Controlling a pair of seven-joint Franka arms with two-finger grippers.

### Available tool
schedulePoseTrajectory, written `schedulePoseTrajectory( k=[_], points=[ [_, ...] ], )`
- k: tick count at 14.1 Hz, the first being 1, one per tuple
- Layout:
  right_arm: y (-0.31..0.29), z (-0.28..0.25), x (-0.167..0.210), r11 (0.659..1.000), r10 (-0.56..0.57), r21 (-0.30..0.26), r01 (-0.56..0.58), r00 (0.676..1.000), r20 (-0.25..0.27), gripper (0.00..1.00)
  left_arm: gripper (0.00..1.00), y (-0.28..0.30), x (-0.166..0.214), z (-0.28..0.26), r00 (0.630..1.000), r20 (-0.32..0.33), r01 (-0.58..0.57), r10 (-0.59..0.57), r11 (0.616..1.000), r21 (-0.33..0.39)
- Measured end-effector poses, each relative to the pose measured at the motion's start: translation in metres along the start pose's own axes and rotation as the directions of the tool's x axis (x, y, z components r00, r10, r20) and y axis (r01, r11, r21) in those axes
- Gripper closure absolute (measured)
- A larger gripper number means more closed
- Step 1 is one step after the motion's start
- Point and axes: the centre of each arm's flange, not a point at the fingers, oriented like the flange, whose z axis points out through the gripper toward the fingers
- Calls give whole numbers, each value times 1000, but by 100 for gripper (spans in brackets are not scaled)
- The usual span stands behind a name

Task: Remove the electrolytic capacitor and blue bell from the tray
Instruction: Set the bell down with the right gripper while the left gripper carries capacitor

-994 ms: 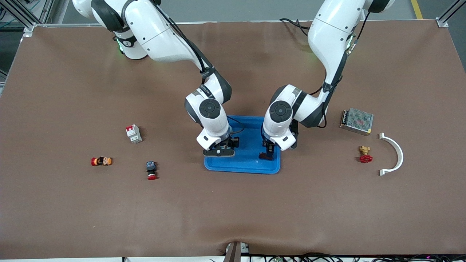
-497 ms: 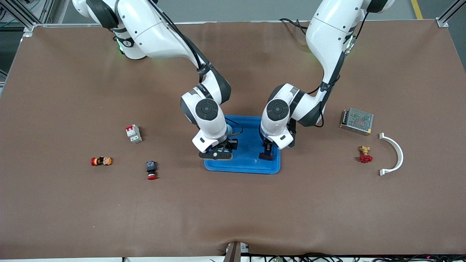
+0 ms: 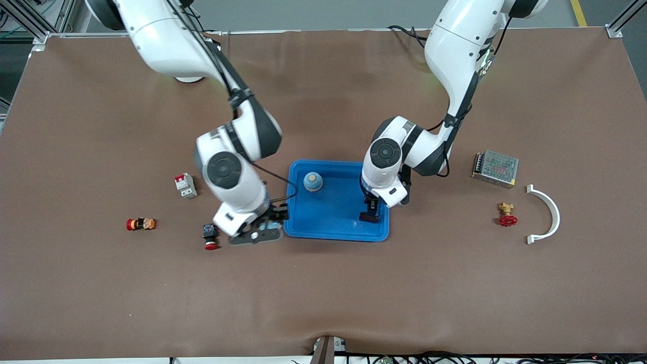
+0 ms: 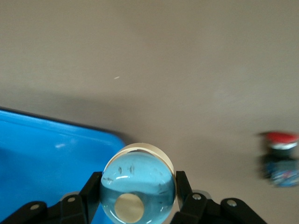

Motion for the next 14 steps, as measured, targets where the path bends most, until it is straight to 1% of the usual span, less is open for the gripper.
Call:
schedulePoseTrajectory(
  k=[3,6,11,14],
  points=[
    [71,-8,14,993,-118,-5,119,993,11,32,41,2,3,-1,999,-1,36,-36,999,-3],
    [117,-8,20,978,-208,-9,208,978,18,32,68,3,3,-1,999,0,37,-37,999,-4],
    [202,-11,24,939,-343,-14,343,939,21,32,67,4,3,-2,999,1,34,-34,999,-7],
    [252,-8,22,902,-431,-12,432,902,29,32,67,9,1,-15,999,4,-33,33,999,-17]
  ],
)
